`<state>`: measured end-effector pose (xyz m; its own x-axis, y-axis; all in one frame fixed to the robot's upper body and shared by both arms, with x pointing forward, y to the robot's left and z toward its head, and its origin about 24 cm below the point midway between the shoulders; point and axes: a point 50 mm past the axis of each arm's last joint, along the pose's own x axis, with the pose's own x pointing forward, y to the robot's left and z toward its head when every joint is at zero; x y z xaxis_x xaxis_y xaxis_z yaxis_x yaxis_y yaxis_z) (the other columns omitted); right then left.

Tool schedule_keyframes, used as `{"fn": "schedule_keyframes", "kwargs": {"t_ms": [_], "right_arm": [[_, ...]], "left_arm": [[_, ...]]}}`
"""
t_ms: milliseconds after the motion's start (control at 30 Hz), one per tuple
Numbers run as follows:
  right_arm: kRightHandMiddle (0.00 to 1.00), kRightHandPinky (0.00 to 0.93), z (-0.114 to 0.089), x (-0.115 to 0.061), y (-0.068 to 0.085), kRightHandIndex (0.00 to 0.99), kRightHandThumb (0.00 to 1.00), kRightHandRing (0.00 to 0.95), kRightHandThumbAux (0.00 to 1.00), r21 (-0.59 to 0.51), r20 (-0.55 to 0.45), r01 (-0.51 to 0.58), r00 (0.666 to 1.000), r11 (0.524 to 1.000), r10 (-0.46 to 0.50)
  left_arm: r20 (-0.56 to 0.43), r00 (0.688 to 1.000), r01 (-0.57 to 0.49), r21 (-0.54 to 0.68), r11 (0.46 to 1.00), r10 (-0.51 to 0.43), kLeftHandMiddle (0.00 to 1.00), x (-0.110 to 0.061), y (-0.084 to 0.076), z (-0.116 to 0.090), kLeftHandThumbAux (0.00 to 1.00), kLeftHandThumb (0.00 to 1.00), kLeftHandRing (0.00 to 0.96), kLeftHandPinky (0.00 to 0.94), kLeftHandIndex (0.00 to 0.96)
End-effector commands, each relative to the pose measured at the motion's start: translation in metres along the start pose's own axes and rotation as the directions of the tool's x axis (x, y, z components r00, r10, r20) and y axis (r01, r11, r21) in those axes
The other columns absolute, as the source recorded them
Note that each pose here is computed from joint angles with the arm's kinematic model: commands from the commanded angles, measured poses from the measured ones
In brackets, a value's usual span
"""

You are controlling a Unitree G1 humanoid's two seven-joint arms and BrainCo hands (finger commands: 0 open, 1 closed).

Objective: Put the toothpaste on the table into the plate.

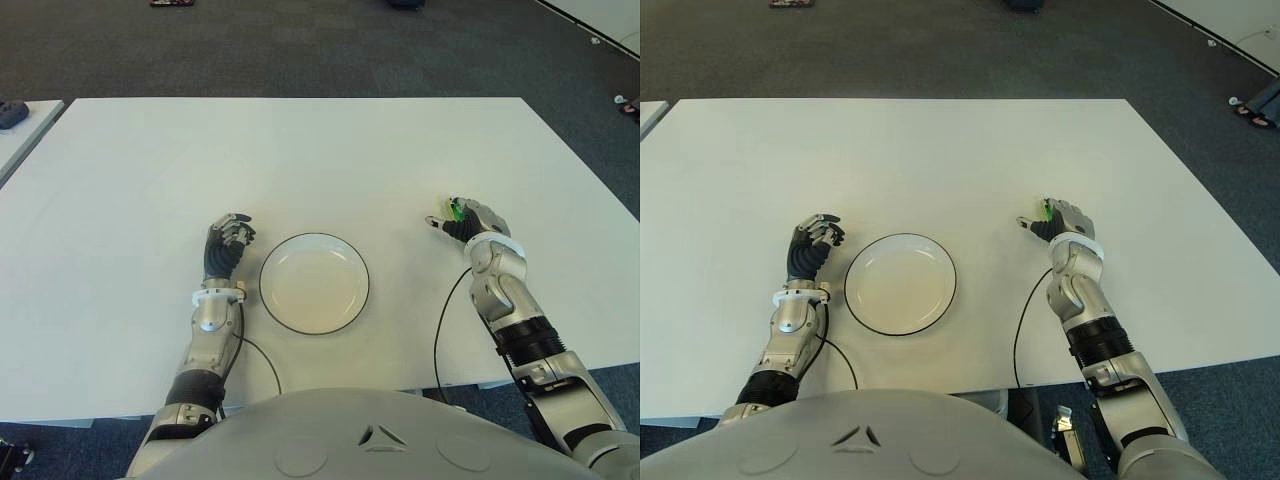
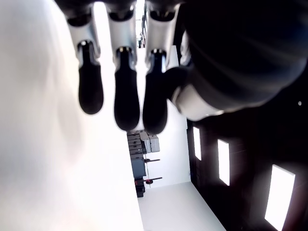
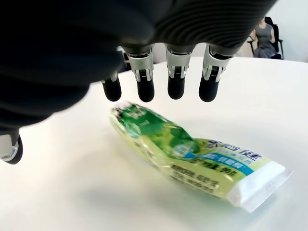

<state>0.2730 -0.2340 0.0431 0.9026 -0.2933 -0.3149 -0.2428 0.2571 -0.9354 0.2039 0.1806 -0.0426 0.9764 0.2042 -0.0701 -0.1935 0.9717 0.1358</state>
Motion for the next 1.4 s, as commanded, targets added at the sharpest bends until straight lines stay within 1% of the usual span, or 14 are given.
{"fn": "schedule_keyframes", "kwargs": {"t_ms": [33,133,300,433,533,633,733,900,967,1067,1167,1267,1400], "right_arm": [[0.000,0.000,-0.001,-0.003,-0.001,0.000,0.237,0.000,0.295,0.006,0.026,0.094,0.995,0.996,-0.094],[0.000,0.000,-0.001,-0.003,0.000,0.000,0.236,0.000,0.300,0.024,0.048,0.162,0.986,0.987,-0.163],[0.000,0.000,0.000,-0.004,0.001,0.000,0.238,0.000,0.324,0.074,0.060,0.242,0.967,0.968,-0.246],[0.000,0.000,0.001,-0.004,0.003,0.000,0.231,0.000,0.360,0.109,0.041,0.289,0.955,0.951,-0.295],[0.000,0.000,0.002,-0.005,0.005,0.000,0.219,0.000,0.393,0.127,0.024,0.311,0.948,0.942,-0.316],[0.000,0.000,0.002,-0.006,0.006,0.000,0.206,0.000,0.426,0.168,-0.001,0.335,0.941,0.927,-0.339],[0.000,0.000,0.002,-0.007,0.008,0.000,0.198,0.000,0.458,0.217,-0.023,0.353,0.934,0.910,-0.357],[0.000,0.000,0.003,-0.008,0.010,0.000,0.193,0.000,0.481,0.254,-0.041,0.372,0.926,0.893,-0.374],[0.000,0.000,0.002,-0.008,0.012,0.000,0.191,0.000,0.493,0.281,-0.061,0.395,0.917,0.875,-0.394],[0.000,0.000,0.002,-0.008,0.013,0.000,0.189,0.000,0.505,0.297,-0.076,0.412,0.909,0.861,-0.409],[0.000,0.000,0.001,-0.008,0.014,0.000,0.184,0.000,0.511,0.311,-0.120,0.434,0.901,0.846,-0.418],[0.000,0.000,0.000,-0.008,0.015,0.000,0.178,0.000,0.509,0.311,-0.151,0.441,0.898,0.842,-0.414],[0.000,0.000,-0.001,-0.006,0.018,0.000,0.168,0.000,0.484,0.297,-0.216,0.419,0.905,0.858,-0.367]], "left_arm": [[-0.095,0.995,-0.011,0.024,1.000,0.014,0.577,-0.013,0.006,-0.018,0.721,0.702,0.570,0.538,0.432],[-0.098,0.995,-0.010,0.022,1.000,0.012,0.578,-0.013,0.006,-0.019,0.721,0.702,0.571,0.545,0.432],[-0.107,0.994,-0.007,0.027,1.000,0.009,0.582,-0.014,0.007,-0.020,0.721,0.702,0.581,0.560,0.432],[-0.105,0.994,-0.007,0.031,1.000,0.010,0.590,-0.014,0.008,-0.020,0.722,0.702,0.590,0.570,0.432],[-0.104,0.994,-0.008,0.032,0.999,0.011,0.590,-0.013,0.008,-0.020,0.722,0.702,0.589,0.559,0.432],[-0.102,0.995,-0.007,0.032,0.999,0.011,0.586,-0.014,0.009,-0.019,0.722,0.703,0.583,0.543,0.433],[-0.102,0.995,-0.008,0.031,0.999,0.011,0.580,-0.014,0.009,-0.019,0.721,0.704,0.577,0.536,0.432],[-0.103,0.995,-0.009,0.031,0.999,0.012,0.574,-0.015,0.011,-0.019,0.720,0.704,0.573,0.533,0.432],[-0.106,0.994,-0.010,0.037,0.999,0.013,0.569,-0.015,0.012,-0.018,0.720,0.704,0.570,0.532,0.432],[-0.107,0.994,-0.011,0.039,0.999,0.015,0.565,-0.015,0.012,-0.018,0.720,0.705,0.566,0.529,0.432],[-0.107,0.994,-0.011,0.039,0.999,0.016,0.562,-0.016,0.013,-0.017,0.720,0.705,0.562,0.526,0.432],[-0.109,0.994,-0.011,0.037,0.999,0.015,0.561,-0.016,0.013,-0.016,0.720,0.705,0.561,0.526,0.432],[-0.116,0.993,-0.012,0.033,0.999,0.016,0.561,-0.015,0.013,-0.016,0.719,0.705,0.561,0.524,0.432]]}}
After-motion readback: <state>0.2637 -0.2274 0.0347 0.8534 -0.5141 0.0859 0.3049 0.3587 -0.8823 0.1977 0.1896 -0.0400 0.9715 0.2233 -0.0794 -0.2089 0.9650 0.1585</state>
